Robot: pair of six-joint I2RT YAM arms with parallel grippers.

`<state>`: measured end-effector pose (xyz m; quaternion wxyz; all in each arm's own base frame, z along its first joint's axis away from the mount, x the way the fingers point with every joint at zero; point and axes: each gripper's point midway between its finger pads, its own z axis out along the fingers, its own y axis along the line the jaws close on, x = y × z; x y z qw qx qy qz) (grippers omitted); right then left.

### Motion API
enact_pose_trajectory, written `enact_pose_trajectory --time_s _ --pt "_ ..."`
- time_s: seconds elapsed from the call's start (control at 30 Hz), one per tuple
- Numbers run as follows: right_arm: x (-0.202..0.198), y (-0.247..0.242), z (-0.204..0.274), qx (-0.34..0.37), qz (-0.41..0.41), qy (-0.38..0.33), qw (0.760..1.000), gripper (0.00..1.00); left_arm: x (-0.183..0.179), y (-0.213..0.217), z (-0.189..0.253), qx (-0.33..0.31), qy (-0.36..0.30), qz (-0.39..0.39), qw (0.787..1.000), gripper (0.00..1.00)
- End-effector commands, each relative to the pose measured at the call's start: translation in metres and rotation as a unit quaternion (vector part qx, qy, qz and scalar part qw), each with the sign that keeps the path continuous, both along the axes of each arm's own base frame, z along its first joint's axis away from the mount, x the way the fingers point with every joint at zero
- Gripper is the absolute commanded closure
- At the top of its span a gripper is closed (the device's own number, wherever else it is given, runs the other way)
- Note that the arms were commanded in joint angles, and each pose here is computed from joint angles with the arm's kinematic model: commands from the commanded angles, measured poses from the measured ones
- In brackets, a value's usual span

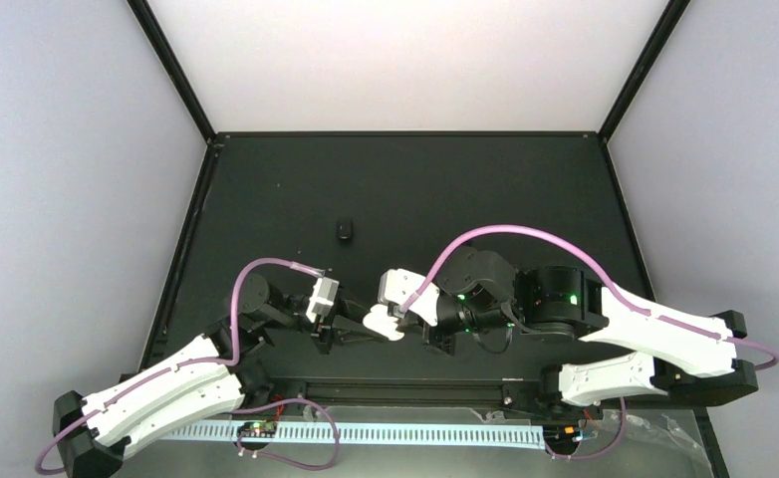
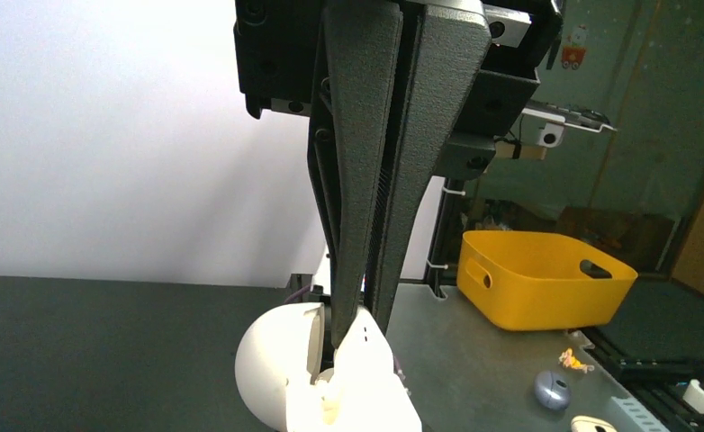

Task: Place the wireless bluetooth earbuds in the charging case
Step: Place the earbud in the charging case.

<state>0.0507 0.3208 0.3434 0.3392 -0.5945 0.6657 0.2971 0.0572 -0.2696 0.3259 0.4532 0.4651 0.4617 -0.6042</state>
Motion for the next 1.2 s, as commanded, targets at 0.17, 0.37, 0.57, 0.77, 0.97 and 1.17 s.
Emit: enact_pose_trajectory --time_s 0.17,0.37,0.57,0.77,0.97,1.17 --pt "0.005 0.005 -0.009 -0.006 -0.024 -0.001 1.000 0.99 -0.006 0.010 0.040 -0.061 -0.031 0.003 0.998 0.98" --pt "0.004 0.004 -0.011 -0.010 -0.026 0.006 1.000 0.99 -0.007 0.012 0.047 -0.076 -0.032 0.002 0.997 0.98" --pt "0.003 0.005 -0.013 -0.014 -0.029 0.012 0.999 0.99 -0.006 0.015 0.055 -0.100 -0.035 0.011 0.994 0.98" --pt "0.003 0.010 -0.010 0.001 -0.033 0.020 0.999 0.99 -0.005 0.014 0.057 -0.109 -0.033 0.007 0.994 0.99" --pt "0.009 0.007 0.005 0.023 -0.053 0.013 0.998 0.99 -0.005 0.016 0.052 -0.107 -0.031 0.012 0.994 0.99" --pt "0.008 0.003 0.020 0.045 -0.059 0.018 0.997 0.86 -0.004 0.017 0.048 -0.105 -0.028 0.021 0.994 0.98"
